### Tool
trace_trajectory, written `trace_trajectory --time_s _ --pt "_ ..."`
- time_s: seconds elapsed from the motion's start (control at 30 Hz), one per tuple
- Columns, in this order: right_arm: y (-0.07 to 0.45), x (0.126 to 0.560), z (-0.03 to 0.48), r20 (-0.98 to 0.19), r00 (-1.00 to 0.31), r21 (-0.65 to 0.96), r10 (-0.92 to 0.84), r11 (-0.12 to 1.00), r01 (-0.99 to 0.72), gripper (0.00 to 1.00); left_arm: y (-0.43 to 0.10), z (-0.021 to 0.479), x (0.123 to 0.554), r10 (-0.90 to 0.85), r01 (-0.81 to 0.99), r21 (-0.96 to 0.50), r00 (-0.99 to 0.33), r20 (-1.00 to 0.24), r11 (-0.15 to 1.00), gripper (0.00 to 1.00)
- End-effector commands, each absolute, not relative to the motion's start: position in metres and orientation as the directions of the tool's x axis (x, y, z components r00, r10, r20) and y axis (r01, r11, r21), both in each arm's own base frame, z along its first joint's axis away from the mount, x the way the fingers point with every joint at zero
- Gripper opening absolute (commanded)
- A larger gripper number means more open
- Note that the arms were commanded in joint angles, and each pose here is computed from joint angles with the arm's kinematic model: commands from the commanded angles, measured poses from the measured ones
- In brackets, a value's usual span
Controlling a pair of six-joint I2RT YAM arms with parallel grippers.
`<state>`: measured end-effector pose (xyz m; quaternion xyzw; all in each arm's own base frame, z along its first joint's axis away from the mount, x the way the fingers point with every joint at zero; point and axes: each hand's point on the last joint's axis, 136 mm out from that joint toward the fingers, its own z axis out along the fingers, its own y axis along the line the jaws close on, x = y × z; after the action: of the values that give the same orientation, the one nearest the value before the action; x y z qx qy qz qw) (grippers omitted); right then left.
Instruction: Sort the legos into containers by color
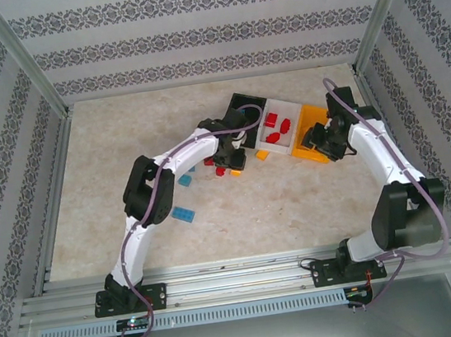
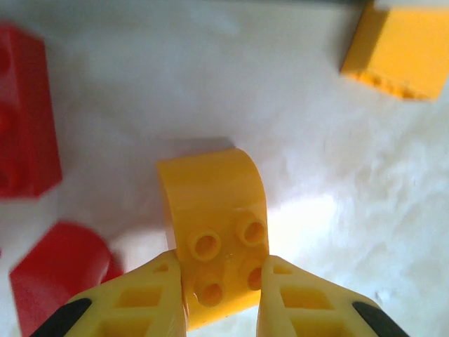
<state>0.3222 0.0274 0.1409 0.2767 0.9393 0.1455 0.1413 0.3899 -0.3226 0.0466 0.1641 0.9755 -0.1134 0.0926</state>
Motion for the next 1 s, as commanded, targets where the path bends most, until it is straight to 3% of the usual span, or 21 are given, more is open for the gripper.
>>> trace_trajectory --time_s 0.0,0.27,0.47,0.7,0.97 --pt "0.034 0.312 0.141 -0.168 -0.803 0.38 0.572 0.789 0.482 0.55 -0.321 0.084 0.376 0.245 0.303 -0.248 -0.94 -0.238 0.92 0.25" --pt "0.027 0.29 0.138 -0.149 -0.777 0.391 0.612 0.758 0.522 0.56 -0.357 0.135 0.383 0.061 0.188 -0.501 -0.964 -0.258 0.845 0.25" --pt "0.024 0.272 0.16 -0.213 -0.732 0.448 0.647 0.731 0.515 0.56 -0.427 0.174 0.418 -0.134 0.082 -0.779 -0.969 -0.209 0.622 0.26" --pt "0.028 0.253 0.17 -0.236 -0.7 0.513 0.675 0.698 0.5 0.57 -0.504 0.204 0.46 -0.186 0.093 -0.894 -0.964 -0.192 0.439 0.27" --pt "0.028 0.238 0.18 -0.259 -0.67 0.548 0.695 0.677 0.491 0.62 -0.555 0.172 0.488 -0.29 -0.019 -0.968 -0.955 -0.056 0.25 0.32"
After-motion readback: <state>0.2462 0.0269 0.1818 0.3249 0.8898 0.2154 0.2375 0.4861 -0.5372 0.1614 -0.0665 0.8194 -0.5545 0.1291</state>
